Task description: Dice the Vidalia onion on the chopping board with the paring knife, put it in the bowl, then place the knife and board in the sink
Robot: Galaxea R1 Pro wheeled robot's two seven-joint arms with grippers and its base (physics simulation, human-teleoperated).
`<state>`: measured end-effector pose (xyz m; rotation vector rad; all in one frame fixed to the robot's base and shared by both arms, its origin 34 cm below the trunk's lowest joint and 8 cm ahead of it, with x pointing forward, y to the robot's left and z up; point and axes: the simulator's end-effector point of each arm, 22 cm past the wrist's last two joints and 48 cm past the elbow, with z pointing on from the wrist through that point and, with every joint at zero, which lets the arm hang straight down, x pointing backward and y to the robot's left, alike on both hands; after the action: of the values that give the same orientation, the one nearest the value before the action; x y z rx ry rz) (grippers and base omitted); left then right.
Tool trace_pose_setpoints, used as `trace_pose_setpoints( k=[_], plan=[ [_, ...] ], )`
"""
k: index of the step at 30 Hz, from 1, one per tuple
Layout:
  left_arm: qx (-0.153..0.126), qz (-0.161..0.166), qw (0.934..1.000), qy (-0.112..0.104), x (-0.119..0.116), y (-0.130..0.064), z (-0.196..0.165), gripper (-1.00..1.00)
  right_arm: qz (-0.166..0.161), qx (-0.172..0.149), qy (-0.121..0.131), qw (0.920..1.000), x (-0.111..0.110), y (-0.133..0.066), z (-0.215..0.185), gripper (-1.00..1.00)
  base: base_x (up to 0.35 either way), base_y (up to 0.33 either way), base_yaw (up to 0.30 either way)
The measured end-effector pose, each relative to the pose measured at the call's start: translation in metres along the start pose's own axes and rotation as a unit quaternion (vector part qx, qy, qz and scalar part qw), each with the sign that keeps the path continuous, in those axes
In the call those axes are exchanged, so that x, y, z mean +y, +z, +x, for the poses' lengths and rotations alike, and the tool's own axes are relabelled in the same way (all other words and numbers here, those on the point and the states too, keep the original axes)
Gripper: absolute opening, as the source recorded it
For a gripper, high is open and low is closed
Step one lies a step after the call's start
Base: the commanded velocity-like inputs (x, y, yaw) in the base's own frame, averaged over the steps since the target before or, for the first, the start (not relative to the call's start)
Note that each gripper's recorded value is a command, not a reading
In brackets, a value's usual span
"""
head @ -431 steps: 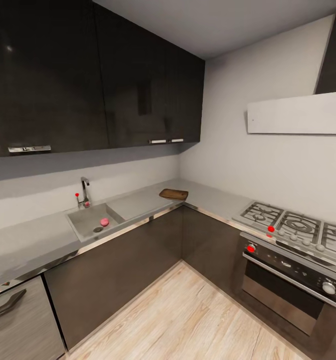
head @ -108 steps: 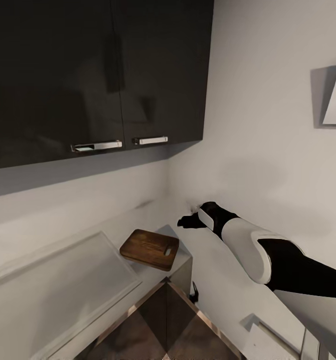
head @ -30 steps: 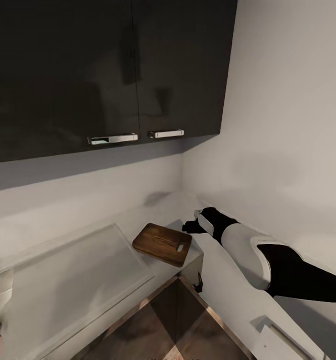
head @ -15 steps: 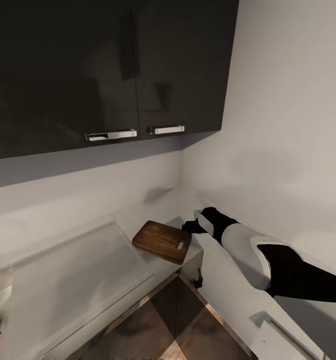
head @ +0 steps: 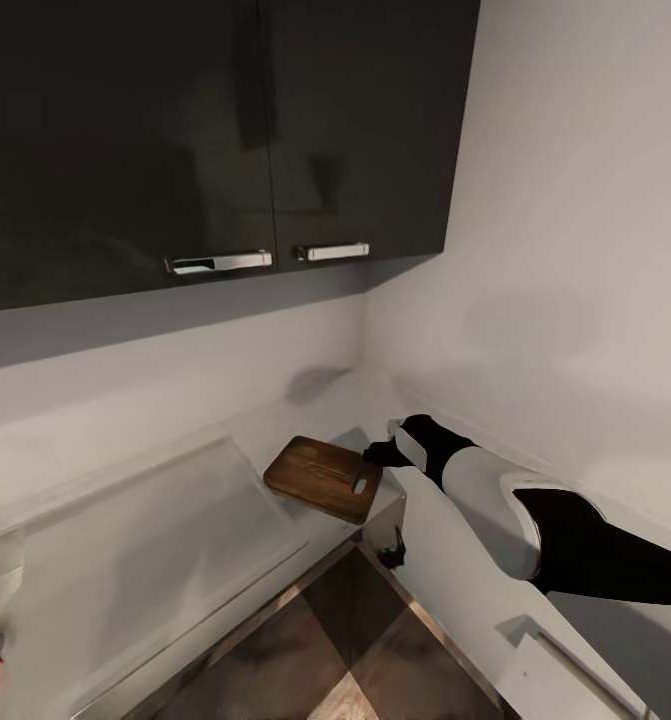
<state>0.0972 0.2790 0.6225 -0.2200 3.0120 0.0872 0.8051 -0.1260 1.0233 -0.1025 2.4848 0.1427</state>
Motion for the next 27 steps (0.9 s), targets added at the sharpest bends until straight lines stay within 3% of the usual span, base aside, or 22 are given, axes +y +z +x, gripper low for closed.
trace_pose_setpoints(
  k=[27],
  plan=[
    [0.001, 0.001, 1.0, 0.0, -0.001, -0.0002, 0.0011, 1.0, 0.0, 0.001, 0.001, 1.0, 0.0, 0.0015, 0.0012, 1.0, 0.0, 0.0, 0.0]
  ],
)
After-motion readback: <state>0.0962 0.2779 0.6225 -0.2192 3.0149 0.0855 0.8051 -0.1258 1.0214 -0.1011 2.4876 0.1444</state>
